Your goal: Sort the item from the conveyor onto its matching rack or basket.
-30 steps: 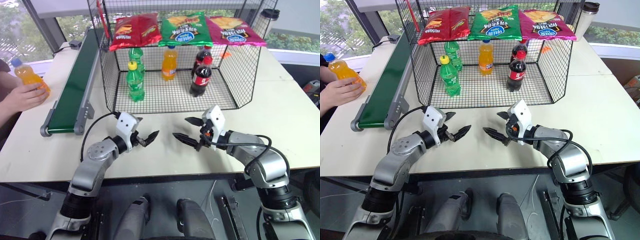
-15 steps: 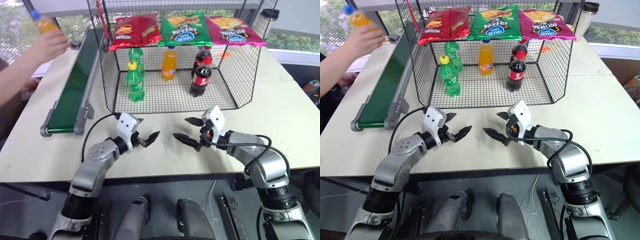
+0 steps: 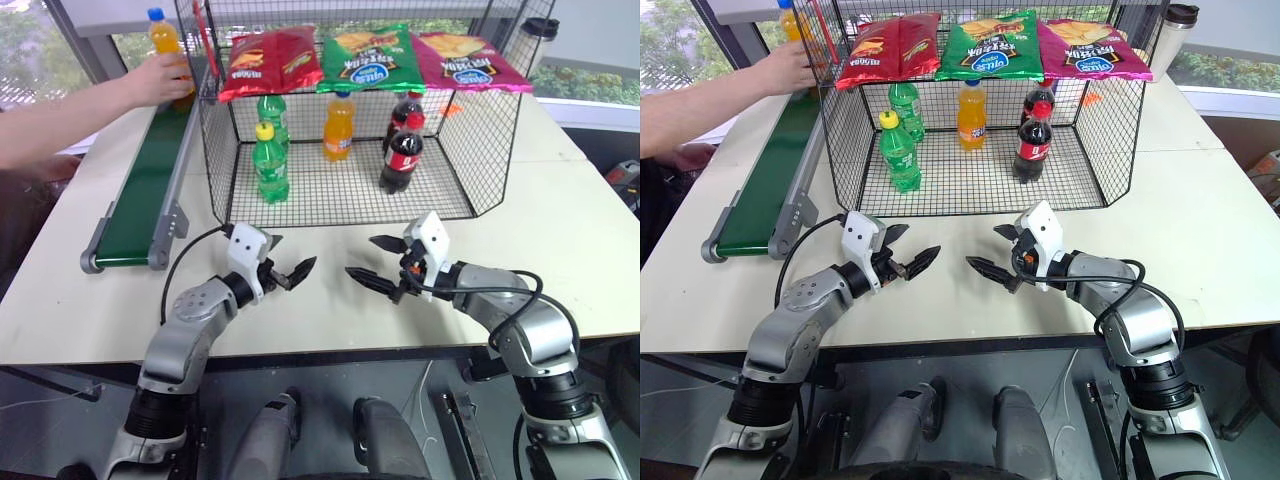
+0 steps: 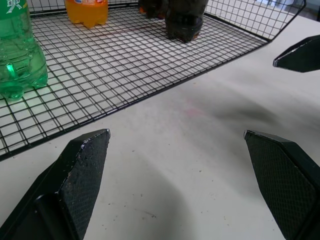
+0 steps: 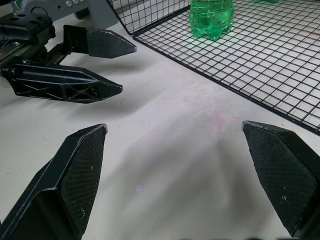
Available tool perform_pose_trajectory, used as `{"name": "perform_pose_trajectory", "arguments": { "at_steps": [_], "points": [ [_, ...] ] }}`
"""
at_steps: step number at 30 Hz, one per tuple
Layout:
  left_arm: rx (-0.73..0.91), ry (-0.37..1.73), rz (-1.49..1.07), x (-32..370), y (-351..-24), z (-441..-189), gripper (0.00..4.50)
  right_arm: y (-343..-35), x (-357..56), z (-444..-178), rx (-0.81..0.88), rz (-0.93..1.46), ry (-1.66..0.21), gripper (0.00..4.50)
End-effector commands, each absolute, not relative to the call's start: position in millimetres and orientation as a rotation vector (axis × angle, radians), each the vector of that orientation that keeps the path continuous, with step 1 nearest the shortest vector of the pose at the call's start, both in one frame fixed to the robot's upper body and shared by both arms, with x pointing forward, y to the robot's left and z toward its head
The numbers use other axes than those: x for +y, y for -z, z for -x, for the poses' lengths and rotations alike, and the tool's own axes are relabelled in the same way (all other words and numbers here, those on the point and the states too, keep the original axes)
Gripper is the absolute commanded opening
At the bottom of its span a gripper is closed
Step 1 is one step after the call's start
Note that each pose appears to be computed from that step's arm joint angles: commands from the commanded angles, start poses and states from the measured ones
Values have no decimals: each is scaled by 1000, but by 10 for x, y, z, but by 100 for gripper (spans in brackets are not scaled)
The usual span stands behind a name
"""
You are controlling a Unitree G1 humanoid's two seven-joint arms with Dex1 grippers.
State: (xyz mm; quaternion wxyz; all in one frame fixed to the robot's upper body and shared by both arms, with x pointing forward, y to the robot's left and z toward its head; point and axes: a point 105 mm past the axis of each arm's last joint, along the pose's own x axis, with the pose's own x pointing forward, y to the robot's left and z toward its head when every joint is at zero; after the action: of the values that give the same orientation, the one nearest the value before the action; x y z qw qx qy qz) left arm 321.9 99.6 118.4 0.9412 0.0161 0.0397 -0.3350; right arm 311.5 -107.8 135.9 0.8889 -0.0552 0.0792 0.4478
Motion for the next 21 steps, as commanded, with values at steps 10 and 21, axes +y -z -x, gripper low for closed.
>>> {"name": "perform_pose_trajectory", "arguments": {
  "at_steps": [10, 21],
  "points": [
    [-29, 639, -98, 1573, -1923, -2933, 450, -1928, -851, -2862, 18, 153, -1135, 448],
    [-56, 115, -35, 2775, -2047, -3017, 450, -2162, -549, -2759, -62, 133, -1271, 448]
  ]
}}
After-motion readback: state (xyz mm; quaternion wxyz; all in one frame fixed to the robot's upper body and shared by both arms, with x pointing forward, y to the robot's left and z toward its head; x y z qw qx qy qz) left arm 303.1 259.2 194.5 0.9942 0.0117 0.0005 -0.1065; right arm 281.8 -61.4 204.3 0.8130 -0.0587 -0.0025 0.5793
